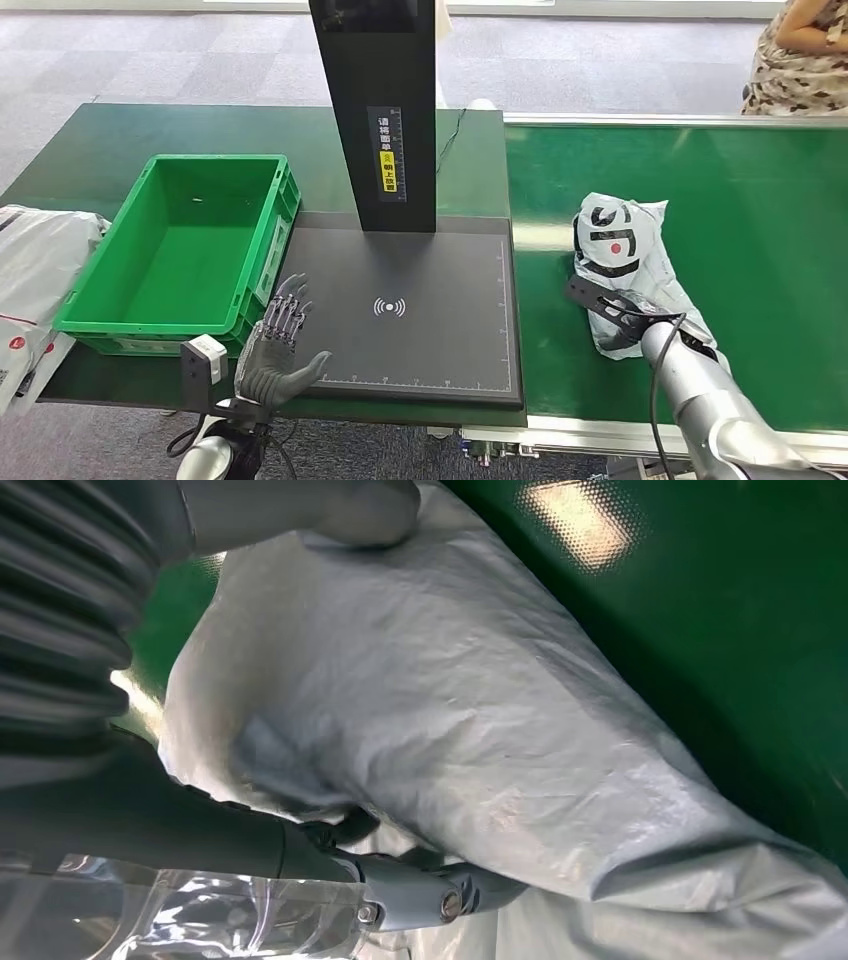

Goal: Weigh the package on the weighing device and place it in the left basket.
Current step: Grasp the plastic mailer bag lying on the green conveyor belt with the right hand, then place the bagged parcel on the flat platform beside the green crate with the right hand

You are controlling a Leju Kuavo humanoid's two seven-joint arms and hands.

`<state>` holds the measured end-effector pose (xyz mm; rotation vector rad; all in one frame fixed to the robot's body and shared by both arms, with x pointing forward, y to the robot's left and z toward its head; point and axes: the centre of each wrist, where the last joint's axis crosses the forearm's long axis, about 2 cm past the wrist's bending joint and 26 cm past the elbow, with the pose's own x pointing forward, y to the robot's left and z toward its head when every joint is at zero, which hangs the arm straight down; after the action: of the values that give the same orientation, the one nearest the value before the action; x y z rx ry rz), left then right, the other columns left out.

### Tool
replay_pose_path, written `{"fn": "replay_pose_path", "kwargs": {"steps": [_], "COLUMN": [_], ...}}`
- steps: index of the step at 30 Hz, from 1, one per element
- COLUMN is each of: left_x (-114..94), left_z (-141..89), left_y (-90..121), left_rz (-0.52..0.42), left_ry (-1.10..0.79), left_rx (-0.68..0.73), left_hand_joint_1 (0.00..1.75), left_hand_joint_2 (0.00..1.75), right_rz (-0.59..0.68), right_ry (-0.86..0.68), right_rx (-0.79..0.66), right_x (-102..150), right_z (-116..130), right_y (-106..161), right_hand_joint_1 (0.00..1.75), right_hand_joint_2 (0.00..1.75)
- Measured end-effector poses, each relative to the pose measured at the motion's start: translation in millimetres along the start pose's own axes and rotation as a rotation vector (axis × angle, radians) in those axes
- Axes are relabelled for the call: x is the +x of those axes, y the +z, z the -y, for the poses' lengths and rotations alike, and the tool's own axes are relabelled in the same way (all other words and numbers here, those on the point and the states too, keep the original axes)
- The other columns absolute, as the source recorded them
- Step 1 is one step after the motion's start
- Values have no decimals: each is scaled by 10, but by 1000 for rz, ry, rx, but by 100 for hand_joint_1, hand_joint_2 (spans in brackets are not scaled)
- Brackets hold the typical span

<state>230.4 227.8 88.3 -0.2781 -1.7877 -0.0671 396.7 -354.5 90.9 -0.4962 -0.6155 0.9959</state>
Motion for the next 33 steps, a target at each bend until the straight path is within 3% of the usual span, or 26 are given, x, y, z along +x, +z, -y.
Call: {"fn": "replay_pose_path", "kwargs": {"steps": [9, 15, 19, 25, 29, 33], "left_x": [-18, 10, 46, 87, 95, 106], "left_z": [8, 12, 13, 16, 32, 48], "left_y": [64, 128, 174, 179, 162, 110], "left_rz": [-9, -3, 7, 44, 65, 88], "left_ry": [40, 60, 61, 36, 39, 46], "left_rx": [4, 11, 19, 47, 56, 47], "left_hand_joint_1": [0, 0, 0, 0, 0, 0], "left_hand_joint_2": [175, 175, 175, 175, 175, 175], "right_rz": [30, 145, 332, 727, 946, 1140], "right_ry": [-67, -171, -336, -618, -668, -622], "right_rx": [-90, -165, -232, -403, -493, -530], "right_x": [-24, -24, 20, 165, 289, 435], "right_z": [-22, -69, -101, -73, -57, -130], "right_y": [1, 17, 56, 228, 416, 662], "right_hand_joint_1": [175, 175, 175, 175, 175, 175], "right_hand_joint_2": [175, 175, 175, 175, 175, 175]}}
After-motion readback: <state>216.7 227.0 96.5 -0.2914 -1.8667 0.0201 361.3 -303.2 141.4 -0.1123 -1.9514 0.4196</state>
